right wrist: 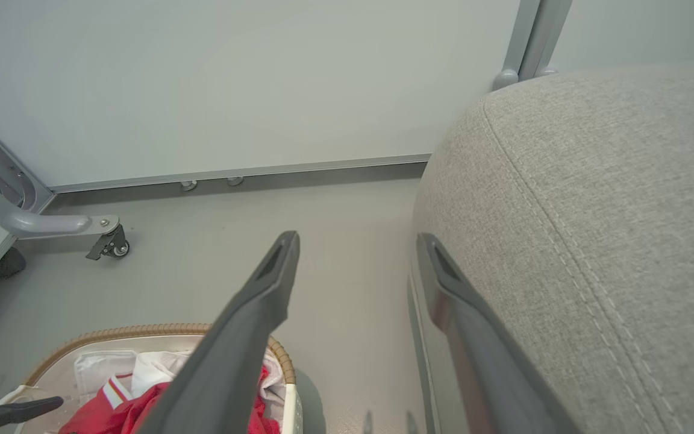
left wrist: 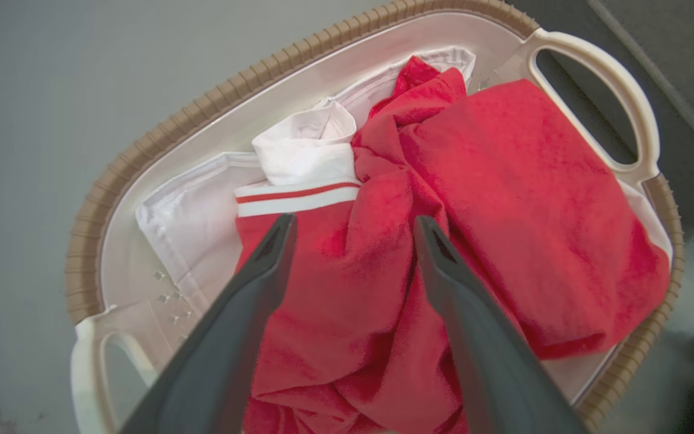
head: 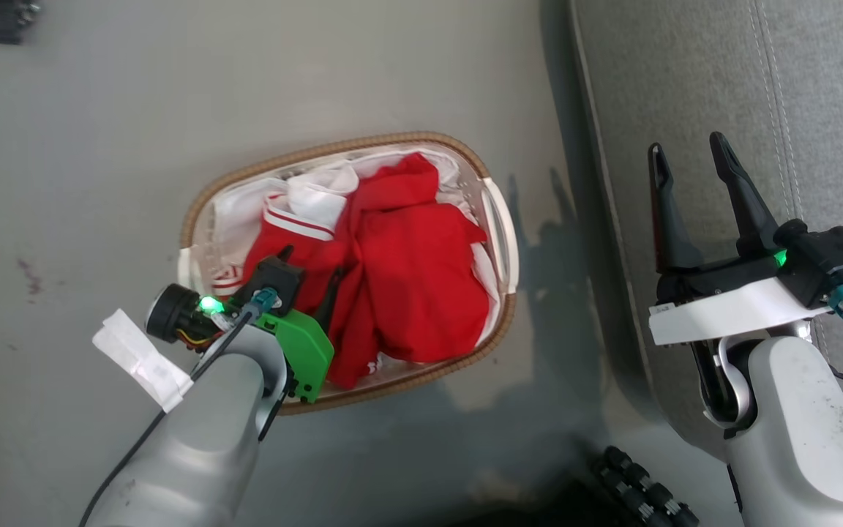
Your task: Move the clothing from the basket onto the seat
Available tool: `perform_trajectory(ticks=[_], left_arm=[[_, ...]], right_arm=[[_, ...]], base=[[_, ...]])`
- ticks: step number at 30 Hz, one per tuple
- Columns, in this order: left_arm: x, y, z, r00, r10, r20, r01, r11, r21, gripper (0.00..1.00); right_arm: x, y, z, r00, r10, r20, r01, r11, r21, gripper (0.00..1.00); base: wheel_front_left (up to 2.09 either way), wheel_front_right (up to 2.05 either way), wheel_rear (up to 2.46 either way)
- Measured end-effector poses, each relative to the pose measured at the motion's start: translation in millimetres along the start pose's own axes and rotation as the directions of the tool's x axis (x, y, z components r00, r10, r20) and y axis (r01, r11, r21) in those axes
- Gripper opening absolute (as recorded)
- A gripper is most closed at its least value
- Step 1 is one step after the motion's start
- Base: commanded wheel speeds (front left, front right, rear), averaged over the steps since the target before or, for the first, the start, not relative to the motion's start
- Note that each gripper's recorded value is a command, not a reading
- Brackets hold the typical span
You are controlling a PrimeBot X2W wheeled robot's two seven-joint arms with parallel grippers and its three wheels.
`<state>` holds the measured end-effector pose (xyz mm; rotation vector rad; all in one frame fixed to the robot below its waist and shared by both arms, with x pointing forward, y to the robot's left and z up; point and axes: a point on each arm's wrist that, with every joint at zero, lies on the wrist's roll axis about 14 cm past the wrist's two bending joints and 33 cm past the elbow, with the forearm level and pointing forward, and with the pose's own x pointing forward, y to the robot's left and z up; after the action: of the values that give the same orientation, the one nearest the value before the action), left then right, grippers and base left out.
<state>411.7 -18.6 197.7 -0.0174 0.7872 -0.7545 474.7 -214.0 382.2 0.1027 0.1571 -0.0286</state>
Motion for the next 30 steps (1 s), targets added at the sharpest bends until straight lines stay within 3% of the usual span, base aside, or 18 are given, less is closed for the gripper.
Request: perform_trajectory(ticks=[12,14,15,16,17,18,30], left_arm=[[35.4,14.6,-41.4,0.992,-0.027,-0.127,0.027,1.000,-0.004,1.00],[38.5,15.9,-45.8,0.990,-0.025,-0.139,0.023,1.000,-0.016,0.64],[39.5,15.8,-48.5,0.989,-0.024,-0.145,0.020,0.999,-0.027,0.38],[40.4,15.0,-49.9,0.989,-0.025,-0.148,0.020,0.999,-0.032,0.30],[41.0,14.8,-49.7,0.989,-0.026,-0.148,0.021,0.999,-0.032,0.11],[41.0,15.0,-48.9,0.989,-0.025,-0.146,0.020,0.999,-0.033,0.00],[18.8,-0.3,-15.0,0.999,-0.003,-0.034,-0.001,0.992,-0.125,0.00]], right_arm=[[-6.3,-27.3,-27.2,0.994,-0.073,-0.076,0.073,0.997,-0.002,1.00],[-7.8,-29.7,-30.3,0.993,-0.079,-0.086,0.079,0.997,-0.006,1.00],[-8.5,-31.1,-31.4,0.993,-0.083,-0.089,0.083,0.997,-0.007,1.00],[-9.2,-32.5,-32.4,0.992,-0.087,-0.093,0.087,0.996,-0.008,1.00],[-9.6,-33.2,-32.8,0.992,-0.089,-0.095,0.089,0.996,-0.008,1.00],[-10.1,-33.8,-33.0,0.991,-0.091,-0.096,0.090,0.996,-0.009,1.00],[-13.1,-26.7,-11.7,0.996,-0.070,-0.053,0.069,0.997,-0.034,1.00]], base=[[0.00,0.00,0.00],[0.00,0.00,0.00],[0.00,0.00,0.00],[0.00,0.00,0.00],[0.00,0.00,0.00],[0.00,0.00,0.00],[0.00,0.00,0.00]])
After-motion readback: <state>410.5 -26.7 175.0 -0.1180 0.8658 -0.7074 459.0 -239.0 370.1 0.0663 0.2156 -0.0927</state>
